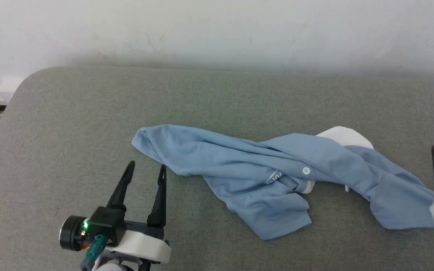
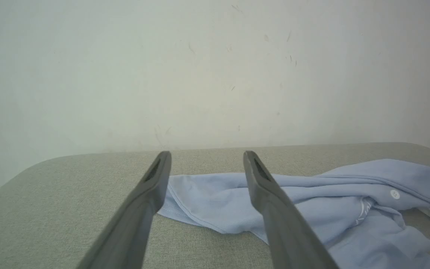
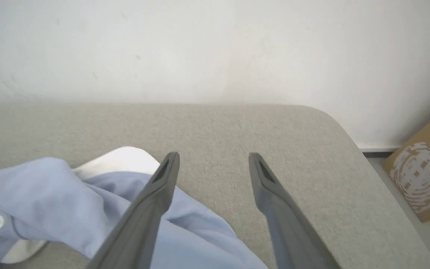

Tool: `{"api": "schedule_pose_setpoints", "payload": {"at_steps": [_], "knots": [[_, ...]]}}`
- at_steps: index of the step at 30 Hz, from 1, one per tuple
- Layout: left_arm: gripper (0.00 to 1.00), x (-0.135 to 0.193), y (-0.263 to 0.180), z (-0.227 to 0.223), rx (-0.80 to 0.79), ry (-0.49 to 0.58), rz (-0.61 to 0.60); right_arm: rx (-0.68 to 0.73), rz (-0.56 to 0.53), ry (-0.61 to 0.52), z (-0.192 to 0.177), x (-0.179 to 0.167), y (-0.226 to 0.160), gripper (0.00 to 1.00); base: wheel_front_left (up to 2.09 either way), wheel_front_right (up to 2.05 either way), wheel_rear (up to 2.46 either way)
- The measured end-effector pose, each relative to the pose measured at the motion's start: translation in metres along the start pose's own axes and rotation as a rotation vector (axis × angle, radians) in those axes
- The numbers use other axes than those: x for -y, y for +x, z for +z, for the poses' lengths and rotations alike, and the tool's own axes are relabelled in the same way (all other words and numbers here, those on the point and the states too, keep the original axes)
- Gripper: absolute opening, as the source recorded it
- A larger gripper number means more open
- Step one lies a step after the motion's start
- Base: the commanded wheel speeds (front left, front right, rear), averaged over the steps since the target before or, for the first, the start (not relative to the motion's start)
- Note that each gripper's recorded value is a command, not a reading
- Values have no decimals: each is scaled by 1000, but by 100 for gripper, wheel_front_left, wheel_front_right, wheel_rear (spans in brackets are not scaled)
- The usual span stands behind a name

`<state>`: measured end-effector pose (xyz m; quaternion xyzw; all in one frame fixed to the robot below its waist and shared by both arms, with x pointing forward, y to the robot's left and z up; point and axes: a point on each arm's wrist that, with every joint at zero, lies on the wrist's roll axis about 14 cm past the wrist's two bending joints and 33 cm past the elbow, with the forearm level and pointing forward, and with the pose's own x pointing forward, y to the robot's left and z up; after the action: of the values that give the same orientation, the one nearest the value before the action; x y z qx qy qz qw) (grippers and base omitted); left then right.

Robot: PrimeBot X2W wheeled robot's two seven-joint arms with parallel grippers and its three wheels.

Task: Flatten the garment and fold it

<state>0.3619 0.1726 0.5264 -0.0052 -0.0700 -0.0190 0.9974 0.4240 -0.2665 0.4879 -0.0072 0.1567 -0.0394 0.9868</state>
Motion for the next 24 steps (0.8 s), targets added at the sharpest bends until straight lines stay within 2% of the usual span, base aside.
{"api": "schedule_pose_setpoints", "payload": {"at_steps": [4,8,12,18,21,24], "knots": [[100,12,0,4,12,-19,-45,255,82,49,46,-29,-14,100,0,0,0],[100,42,-4,-11,-37,-60,-156,391,91,98,58,-38,-34,100,0,0,0],[100,87,-14,-42,-194,-58,-314,388,57,133,41,-35,-45,100,0,0,0],[100,147,-23,-73,-491,4,-552,339,21,131,21,-30,-43,100,0,0,0],[100,166,-36,-90,-673,59,-664,315,11,129,13,-28,-40,100,0,0,0],[100,170,-31,-93,-762,113,-714,299,11,128,9,-29,-35,100,0,0,0]]}}
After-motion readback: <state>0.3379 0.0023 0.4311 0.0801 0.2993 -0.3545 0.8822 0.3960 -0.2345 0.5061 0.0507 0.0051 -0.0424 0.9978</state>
